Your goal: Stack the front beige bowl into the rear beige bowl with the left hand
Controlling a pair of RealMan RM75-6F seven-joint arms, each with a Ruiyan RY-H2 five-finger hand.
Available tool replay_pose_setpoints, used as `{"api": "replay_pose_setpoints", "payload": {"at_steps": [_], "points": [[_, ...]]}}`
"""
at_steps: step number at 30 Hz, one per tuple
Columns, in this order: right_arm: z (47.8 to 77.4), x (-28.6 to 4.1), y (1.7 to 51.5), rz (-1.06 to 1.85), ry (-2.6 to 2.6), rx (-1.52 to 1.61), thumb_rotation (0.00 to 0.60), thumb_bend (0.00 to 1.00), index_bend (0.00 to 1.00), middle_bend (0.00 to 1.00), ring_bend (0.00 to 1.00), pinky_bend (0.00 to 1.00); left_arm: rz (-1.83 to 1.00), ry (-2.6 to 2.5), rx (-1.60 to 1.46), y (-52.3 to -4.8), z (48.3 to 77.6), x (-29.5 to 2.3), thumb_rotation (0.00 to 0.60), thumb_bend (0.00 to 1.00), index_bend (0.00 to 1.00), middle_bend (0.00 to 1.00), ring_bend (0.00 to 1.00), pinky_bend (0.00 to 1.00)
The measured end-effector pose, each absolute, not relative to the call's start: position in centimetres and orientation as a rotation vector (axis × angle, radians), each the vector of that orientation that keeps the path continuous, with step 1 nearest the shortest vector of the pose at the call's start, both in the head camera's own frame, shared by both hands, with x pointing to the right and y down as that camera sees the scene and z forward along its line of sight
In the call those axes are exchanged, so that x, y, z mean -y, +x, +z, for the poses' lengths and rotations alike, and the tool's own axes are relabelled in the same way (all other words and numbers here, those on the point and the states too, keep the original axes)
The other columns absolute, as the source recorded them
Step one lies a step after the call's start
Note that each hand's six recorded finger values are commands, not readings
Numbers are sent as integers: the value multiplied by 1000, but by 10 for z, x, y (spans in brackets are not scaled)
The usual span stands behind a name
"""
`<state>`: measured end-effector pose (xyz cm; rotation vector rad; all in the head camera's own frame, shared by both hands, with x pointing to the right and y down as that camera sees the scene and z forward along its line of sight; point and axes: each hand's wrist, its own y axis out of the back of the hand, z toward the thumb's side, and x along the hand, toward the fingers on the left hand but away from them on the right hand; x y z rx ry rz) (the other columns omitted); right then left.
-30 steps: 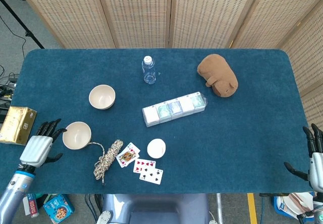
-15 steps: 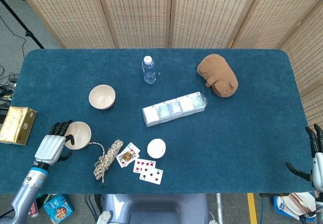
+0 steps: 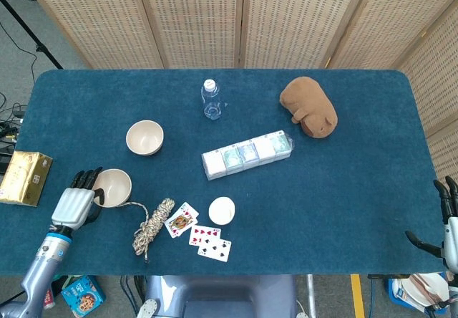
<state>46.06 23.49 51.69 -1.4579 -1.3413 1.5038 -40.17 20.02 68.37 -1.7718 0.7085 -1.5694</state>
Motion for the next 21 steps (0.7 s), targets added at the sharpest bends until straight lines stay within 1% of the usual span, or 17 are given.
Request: {"api": "replay_pose_setpoints", "payload": {"at_steps": [5, 11, 17, 21], "points": [[517, -235, 461, 1504, -1460, 1342, 600, 0, 0, 0, 0, 0, -1565, -1769, -720, -402, 682, -200, 600, 482, 661, 0, 0, 0], [517, -235, 461, 1506, -1465, 1343, 600, 0, 0, 0, 0, 0, -1517, -1744, -774, -403, 665, -192, 600, 485, 670, 0, 0, 0], [518, -236, 461, 1509, -1466, 1345, 600, 0, 0, 0, 0, 0, -1458, -1725, -863, -403, 642, -172, 600, 485, 679, 0, 0, 0], [519, -236, 462, 1515, -1469, 1344, 600, 0, 0, 0, 0, 0, -1403, -1713, -936, -400, 627, -146, 600, 482, 682, 0, 0, 0]]}}
